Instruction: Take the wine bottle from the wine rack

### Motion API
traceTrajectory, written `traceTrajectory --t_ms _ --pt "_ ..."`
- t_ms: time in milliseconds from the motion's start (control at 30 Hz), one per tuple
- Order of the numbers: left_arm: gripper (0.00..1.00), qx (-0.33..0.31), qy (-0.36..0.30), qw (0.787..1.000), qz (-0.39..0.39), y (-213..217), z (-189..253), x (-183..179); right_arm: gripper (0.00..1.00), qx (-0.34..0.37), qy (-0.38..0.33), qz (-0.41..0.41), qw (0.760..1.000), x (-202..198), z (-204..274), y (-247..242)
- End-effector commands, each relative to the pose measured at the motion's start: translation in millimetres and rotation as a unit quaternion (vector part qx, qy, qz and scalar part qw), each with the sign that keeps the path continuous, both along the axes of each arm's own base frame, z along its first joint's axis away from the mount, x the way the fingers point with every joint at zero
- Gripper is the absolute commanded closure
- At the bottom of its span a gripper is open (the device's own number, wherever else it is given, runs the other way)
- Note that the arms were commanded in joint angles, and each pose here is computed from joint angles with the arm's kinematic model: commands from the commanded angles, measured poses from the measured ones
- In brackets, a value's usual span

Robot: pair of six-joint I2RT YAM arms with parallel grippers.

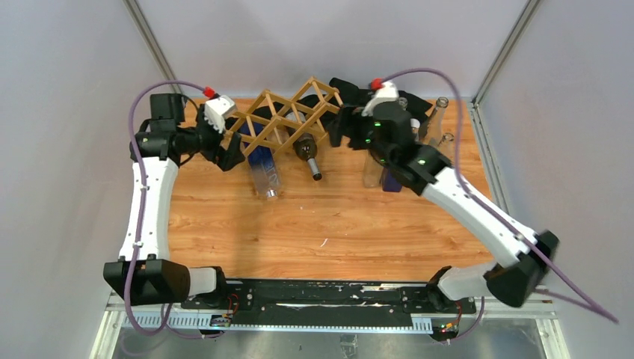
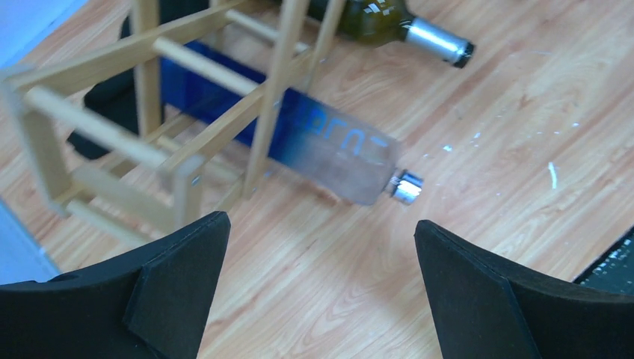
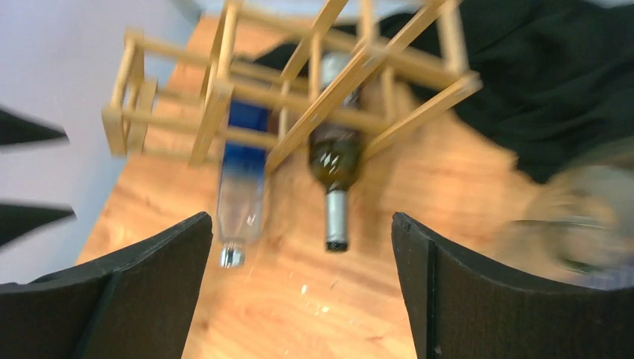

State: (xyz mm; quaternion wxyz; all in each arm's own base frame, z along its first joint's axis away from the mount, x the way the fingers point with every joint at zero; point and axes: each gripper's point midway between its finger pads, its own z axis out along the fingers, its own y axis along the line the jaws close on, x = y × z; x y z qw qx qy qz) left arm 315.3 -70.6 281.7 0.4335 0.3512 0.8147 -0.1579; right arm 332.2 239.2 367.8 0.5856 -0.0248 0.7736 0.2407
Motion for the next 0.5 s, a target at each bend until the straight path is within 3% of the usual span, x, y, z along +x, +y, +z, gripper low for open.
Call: traceTrajectory --t_ms 0,233,467 --pt "0.00 -0.014 -0.010 1.000 0.013 23 1 2 0.07 -0.020 0.075 0.104 0.992 -14 -57 83" --pt "0.00 -0.018 0.002 0.999 0.034 39 -10 3 0.05 -0.029 0.149 0.226 0.962 -23 -123 188" --pt "0.00 -0.039 0.004 0.999 0.021 32 -9 0 0.04 -0.047 0.206 0.245 0.946 -6 -194 234"
